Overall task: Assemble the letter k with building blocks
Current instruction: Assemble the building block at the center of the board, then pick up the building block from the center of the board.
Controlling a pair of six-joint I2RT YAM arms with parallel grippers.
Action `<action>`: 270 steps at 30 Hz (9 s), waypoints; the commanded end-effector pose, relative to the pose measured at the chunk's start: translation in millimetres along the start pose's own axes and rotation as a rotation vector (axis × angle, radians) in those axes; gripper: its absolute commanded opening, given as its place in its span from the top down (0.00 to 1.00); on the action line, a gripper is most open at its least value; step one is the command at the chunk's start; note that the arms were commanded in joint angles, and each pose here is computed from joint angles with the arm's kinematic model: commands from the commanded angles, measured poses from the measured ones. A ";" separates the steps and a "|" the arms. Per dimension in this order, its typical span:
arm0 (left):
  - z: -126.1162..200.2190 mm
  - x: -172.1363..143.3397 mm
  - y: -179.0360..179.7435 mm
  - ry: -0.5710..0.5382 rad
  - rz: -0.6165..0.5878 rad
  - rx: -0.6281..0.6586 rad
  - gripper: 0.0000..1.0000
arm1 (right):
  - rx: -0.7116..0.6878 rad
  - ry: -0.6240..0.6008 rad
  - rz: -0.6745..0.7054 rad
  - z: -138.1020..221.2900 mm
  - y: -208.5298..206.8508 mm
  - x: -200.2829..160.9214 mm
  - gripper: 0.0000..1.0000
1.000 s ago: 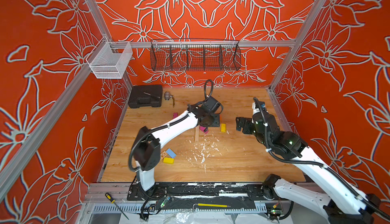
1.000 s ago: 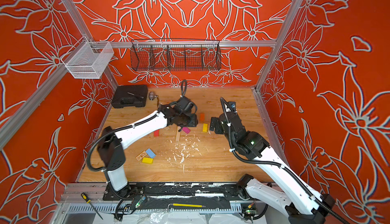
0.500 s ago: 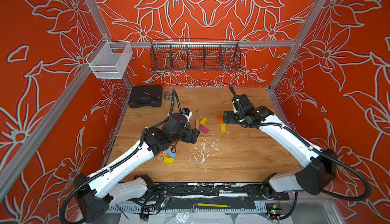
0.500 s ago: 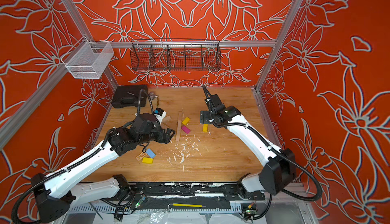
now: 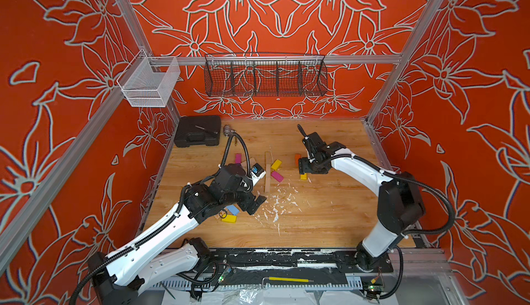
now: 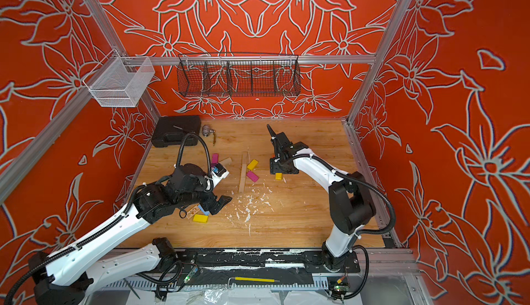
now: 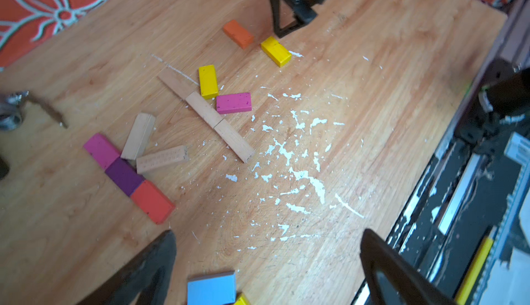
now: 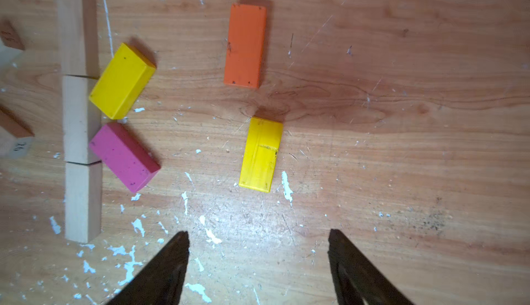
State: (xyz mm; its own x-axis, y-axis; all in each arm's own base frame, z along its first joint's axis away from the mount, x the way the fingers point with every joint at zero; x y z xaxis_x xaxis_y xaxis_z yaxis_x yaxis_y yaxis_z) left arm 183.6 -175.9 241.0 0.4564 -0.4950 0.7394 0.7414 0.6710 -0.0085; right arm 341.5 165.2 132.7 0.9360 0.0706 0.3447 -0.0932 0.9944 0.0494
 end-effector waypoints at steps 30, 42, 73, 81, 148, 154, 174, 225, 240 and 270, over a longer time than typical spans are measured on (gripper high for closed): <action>-2.9 -9.3 -19.4 -0.050 -0.156 -0.137 0.02 | 0.039 0.056 -0.095 -74.7 4.9 15.5 0.57; -4.0 -9.9 -15.1 -0.044 -0.152 -0.106 0.02 | 0.019 0.017 -0.086 -59.1 -0.9 15.8 0.51; -5.8 -10.2 -13.0 -0.034 -0.153 -0.092 0.02 | 0.024 0.070 -0.097 -79.9 8.2 18.4 0.66; -5.6 -10.5 -12.3 -0.033 -0.152 -0.085 0.02 | 0.026 0.064 -0.135 -80.9 11.1 23.7 0.68; -7.1 -12.4 -10.0 -0.016 -0.144 -0.070 0.01 | -0.001 0.063 -0.150 -88.2 20.7 31.9 0.65; -7.1 -12.3 -9.9 -0.016 -0.144 -0.070 0.01 | -0.007 0.065 -0.144 -89.1 20.5 32.6 0.65; -9.6 -7.8 14.4 -0.018 0.020 0.099 0.02 | 0.040 -0.014 -0.147 -39.3 21.2 43.2 0.49; -37.5 -181.7 54.3 0.370 1.847 0.835 0.32 | 0.507 -0.172 0.116 131.3 72.1 -43.4 0.08; -45.0 -194.8 56.3 0.430 1.858 0.838 0.49 | 0.476 -0.180 0.099 129.9 69.2 -39.8 0.08; -52.4 -188.4 56.5 0.531 1.750 0.785 0.80 | 0.437 -0.234 0.086 143.5 61.8 -33.1 0.08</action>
State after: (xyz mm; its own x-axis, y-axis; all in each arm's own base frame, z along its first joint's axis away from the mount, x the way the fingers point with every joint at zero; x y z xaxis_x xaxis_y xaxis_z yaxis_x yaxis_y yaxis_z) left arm 166.5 -74.5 63.6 0.4687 0.8830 0.0260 -0.8816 0.4694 -0.0494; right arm 255.6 216.2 241.1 0.8464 0.0970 0.5237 -0.3440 0.8503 0.3984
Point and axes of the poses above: each gripper's point midway between its finger pads, its own z axis back along the fingers, its own y axis along the line the jaws close on, x = y × z, the point moved 4 cm from there along z, back along the fingers, and after that the axes turned 4 degrees about z, right-handed, at the moved point
